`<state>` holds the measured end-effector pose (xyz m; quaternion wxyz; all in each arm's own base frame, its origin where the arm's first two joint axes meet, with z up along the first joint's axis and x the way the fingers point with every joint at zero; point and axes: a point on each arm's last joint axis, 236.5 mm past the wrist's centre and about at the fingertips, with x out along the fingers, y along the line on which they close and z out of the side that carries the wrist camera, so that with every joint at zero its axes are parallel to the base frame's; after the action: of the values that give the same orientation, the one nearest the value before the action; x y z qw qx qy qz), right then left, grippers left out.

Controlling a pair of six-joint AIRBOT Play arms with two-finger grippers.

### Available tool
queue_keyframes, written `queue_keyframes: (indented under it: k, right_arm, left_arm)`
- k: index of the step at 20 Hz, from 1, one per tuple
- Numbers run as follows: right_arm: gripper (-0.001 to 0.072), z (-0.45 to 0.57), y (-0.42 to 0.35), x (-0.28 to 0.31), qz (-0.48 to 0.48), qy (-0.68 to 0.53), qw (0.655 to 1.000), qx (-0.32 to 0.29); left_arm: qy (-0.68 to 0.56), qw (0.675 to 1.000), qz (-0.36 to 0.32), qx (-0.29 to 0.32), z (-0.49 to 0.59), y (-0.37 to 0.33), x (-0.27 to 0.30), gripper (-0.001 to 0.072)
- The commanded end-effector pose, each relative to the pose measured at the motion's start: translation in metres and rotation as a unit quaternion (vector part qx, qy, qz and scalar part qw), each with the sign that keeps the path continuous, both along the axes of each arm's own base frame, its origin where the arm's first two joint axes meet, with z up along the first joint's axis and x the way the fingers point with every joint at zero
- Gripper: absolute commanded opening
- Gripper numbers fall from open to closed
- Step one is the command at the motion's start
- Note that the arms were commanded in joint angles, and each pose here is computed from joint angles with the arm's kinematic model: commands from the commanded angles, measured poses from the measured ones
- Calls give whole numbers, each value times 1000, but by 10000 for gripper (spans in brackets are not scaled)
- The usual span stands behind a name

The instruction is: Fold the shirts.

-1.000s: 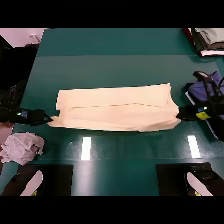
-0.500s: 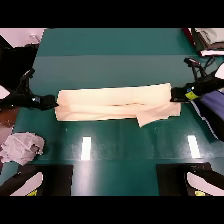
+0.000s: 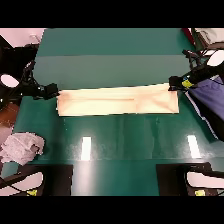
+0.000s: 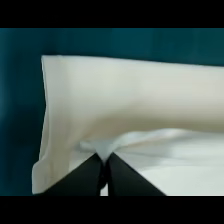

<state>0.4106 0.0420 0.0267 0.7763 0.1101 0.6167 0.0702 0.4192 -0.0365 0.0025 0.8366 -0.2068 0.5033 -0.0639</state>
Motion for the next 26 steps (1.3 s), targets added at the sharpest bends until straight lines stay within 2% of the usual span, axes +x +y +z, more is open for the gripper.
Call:
queue_keyframes:
  k: [1, 2, 3, 6, 7, 9, 10, 12, 15, 18, 21, 26]
  right_arm:
    - [87, -8, 7, 28, -8, -25, 999, 21]
    - [322, -5, 16, 40, -5, -44, 998, 45]
    - [450, 0, 23, 50, -6, -57, 996, 71]
    - [454, 21, 23, 54, 15, -69, 992, 108]
    - [454, 23, 15, 45, 25, -57, 992, 107]
    - [456, 16, -5, 21, 41, -14, 993, 112]
    - [488, 12, -16, 12, 39, 0, 993, 115]
    - [657, -4, -38, 1, 12, 21, 992, 122]
    - [663, -36, -66, -15, -21, 36, 990, 131]
    - [662, -59, -65, -18, -22, 35, 981, 191]
    - [652, -84, -65, -17, -20, 51, 975, 217]
    - [647, -101, -48, -9, -1, 44, 962, 270]
  left_arm:
    - [-36, 999, 24, 8, 5, 10, 21, 369]
    - [-39, 999, 31, 5, 7, 11, 24, 634]
    - [-44, 998, 34, 3, 12, 11, 27, 678]
    - [-49, 999, 10, -1, 40, 4, 31, 676]
    - [-39, 999, -7, -7, 49, -2, 26, 637]
    - [-14, 999, -33, -19, 55, -15, 14, 189]
    - [-8, 998, -51, -27, 55, -23, 8, 45]
    - [6, 996, -84, -32, 53, -39, -2, 27]
    - [22, 990, -134, -34, 50, -75, -17, 27]
    - [10, 984, -174, -31, 52, -113, -23, 27]
    - [8, 978, -207, -31, 52, -141, -33, 27]
    - [15, 977, -211, -37, 52, -154, -39, 27]
